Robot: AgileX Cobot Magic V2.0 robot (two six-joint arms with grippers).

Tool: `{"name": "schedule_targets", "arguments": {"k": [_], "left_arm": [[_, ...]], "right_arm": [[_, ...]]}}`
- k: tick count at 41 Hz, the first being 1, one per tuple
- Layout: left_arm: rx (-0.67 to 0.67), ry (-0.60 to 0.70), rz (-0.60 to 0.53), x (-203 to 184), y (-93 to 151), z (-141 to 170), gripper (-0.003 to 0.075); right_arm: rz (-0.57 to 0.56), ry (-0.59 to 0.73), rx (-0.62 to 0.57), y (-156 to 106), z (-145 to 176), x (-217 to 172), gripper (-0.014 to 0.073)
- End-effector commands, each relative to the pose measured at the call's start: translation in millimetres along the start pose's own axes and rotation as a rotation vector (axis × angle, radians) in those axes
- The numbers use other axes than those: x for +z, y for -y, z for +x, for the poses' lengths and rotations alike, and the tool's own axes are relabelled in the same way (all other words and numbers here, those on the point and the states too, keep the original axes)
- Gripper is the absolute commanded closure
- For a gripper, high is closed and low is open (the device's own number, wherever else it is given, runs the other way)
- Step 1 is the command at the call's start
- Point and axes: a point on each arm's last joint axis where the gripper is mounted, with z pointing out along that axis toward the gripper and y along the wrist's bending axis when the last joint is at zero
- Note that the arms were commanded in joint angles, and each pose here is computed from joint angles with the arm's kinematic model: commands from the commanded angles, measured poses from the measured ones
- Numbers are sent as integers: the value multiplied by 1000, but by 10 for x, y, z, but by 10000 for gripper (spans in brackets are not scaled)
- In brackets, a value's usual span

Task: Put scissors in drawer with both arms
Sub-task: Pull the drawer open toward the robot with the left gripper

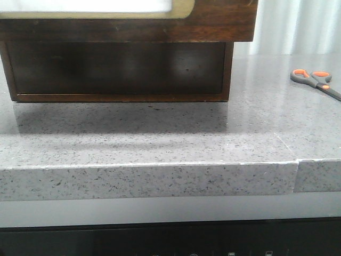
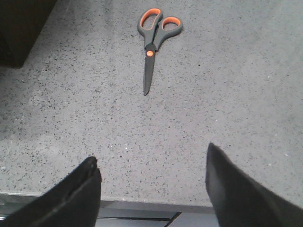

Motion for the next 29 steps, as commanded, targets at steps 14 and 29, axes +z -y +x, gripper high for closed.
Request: {"name": "schedule_targets", "arguments": {"k": [14,29], "left_arm": [[265,203,-238,-513,-33,-341,207],[393,235,49,-514,124,-358,207]], "right_arm": [[14,92,-15,16,-150,-41,96],[1,96,7,7,-167,-40,96]]}}
